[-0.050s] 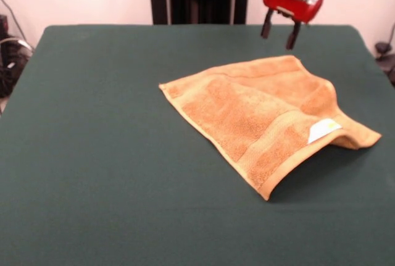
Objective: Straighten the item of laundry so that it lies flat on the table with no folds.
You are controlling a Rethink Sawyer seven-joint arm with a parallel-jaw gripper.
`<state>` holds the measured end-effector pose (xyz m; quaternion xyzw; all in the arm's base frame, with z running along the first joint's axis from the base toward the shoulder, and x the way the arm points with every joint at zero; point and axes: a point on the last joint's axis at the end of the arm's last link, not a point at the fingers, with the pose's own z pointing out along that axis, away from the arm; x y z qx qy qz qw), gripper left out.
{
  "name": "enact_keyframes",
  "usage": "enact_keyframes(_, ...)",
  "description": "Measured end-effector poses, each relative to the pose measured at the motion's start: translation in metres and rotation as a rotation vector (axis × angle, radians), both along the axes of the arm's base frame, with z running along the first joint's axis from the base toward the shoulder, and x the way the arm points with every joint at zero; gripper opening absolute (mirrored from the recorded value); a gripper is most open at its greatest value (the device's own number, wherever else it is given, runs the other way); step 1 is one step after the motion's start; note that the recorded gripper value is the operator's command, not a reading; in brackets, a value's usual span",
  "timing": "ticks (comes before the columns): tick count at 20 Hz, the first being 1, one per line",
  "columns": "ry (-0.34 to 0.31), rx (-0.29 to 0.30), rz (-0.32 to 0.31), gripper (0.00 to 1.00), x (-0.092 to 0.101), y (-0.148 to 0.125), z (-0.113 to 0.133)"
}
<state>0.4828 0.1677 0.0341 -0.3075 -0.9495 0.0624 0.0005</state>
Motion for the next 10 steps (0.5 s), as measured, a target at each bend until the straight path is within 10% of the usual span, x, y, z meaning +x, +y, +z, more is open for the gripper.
enact_keyframes(10, -0.07, -0.005, -0.009, 1.0, 0.054, -0.014, -0.007)
